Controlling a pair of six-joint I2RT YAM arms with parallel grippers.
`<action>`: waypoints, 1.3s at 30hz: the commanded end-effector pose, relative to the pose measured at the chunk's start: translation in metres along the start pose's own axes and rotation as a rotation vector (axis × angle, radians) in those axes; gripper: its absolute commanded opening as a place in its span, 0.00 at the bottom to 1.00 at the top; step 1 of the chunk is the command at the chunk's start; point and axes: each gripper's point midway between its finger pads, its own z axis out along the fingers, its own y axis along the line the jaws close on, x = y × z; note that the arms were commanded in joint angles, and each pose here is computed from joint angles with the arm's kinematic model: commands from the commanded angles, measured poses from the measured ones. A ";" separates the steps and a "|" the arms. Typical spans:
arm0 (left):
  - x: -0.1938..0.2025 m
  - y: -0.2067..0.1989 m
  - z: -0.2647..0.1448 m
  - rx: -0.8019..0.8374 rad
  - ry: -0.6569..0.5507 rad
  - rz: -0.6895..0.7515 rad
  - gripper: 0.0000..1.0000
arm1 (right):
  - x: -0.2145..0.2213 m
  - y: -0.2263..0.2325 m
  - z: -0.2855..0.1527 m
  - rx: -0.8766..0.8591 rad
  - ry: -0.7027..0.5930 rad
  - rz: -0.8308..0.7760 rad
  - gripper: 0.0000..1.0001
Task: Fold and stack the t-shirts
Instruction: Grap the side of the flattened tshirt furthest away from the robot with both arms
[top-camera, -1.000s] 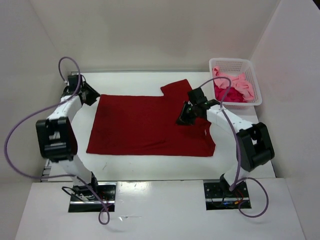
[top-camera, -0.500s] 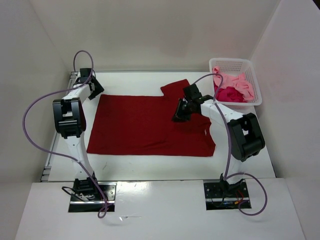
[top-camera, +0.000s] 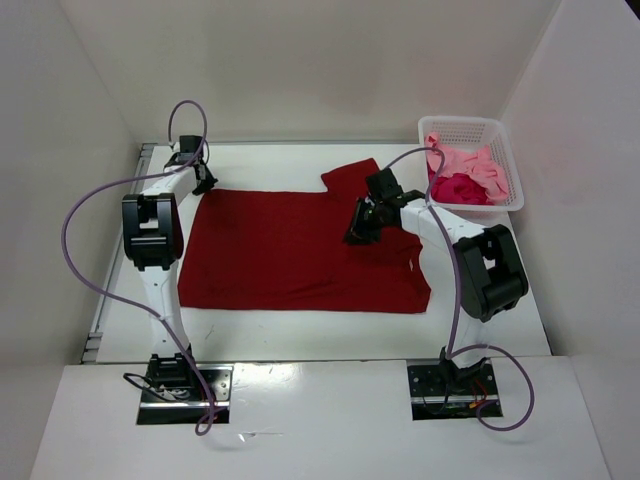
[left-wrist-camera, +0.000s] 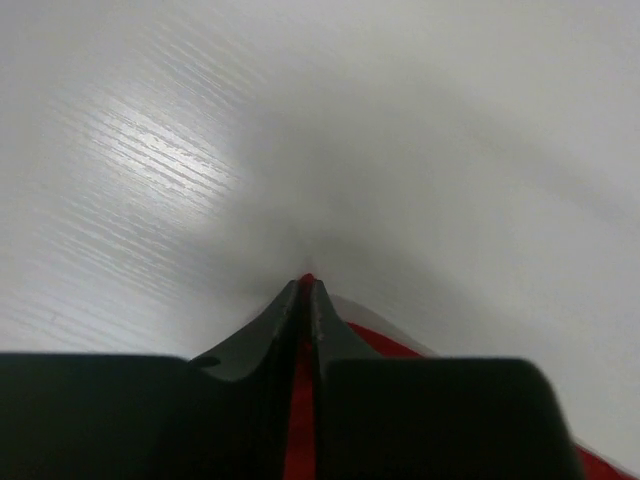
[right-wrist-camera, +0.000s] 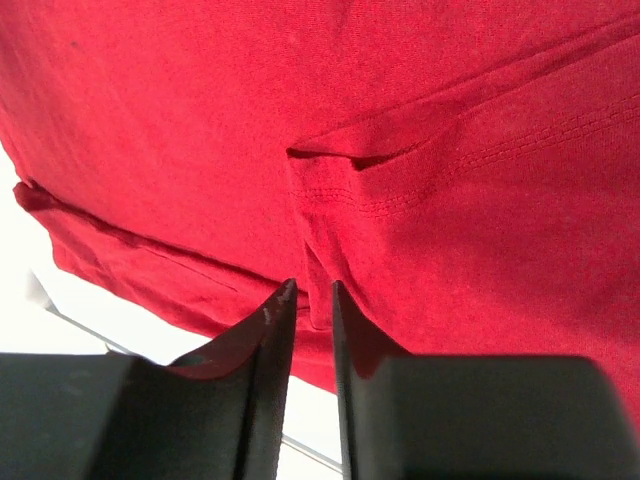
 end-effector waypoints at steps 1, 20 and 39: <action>0.002 0.011 0.005 -0.052 0.008 -0.004 0.11 | -0.026 0.020 -0.015 -0.047 -0.087 -0.050 0.29; -0.007 0.008 -0.061 0.038 -0.036 -0.048 0.00 | -0.287 -0.015 0.025 0.262 -0.582 -0.087 0.58; -0.006 -0.004 -0.067 0.084 -0.026 -0.043 0.00 | -0.333 -0.060 0.078 0.377 -0.652 -0.094 0.66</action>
